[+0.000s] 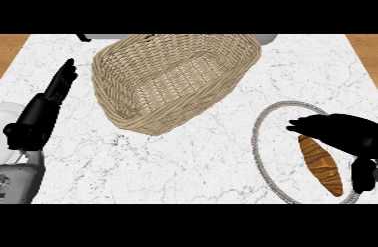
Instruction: Pick the croissant from the placemat and place it in the basket
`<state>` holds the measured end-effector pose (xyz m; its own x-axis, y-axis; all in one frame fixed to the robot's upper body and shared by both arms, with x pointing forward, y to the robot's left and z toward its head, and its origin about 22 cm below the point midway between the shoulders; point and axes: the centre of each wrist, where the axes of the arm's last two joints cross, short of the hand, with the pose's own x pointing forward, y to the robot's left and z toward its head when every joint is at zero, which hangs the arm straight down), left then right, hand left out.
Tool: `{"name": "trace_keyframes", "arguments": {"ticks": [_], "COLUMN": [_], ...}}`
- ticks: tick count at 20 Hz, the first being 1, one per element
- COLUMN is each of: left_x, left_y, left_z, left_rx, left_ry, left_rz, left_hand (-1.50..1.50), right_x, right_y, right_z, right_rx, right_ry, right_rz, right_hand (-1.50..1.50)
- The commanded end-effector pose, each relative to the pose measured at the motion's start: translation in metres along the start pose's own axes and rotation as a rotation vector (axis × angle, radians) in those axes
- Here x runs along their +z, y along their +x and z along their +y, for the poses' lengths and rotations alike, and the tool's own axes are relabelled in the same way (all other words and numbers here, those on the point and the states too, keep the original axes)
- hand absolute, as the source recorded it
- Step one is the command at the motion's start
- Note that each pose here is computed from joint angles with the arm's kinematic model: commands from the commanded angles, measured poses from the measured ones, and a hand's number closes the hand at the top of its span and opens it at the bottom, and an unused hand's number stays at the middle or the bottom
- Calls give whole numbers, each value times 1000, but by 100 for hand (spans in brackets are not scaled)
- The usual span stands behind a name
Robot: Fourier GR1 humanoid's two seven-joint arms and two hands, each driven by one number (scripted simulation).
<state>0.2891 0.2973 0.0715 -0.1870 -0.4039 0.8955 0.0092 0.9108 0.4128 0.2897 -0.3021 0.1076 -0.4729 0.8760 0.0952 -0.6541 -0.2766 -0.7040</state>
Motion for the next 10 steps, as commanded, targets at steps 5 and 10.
{"name": "trace_keyframes", "arguments": {"ticks": [5,10], "left_x": [1,3], "left_y": [13,5], "left_z": [-4,-21], "left_rx": [7,8], "left_ry": [-3,6], "left_rz": [-1,-3], "left_hand": [0,0], "right_x": [-31,-19], "right_y": [-17,-5], "right_z": [29,27], "right_rx": [24,-23], "right_ry": [-40,-29], "right_rz": [-20,-7], "right_hand": [-150,-150]}}
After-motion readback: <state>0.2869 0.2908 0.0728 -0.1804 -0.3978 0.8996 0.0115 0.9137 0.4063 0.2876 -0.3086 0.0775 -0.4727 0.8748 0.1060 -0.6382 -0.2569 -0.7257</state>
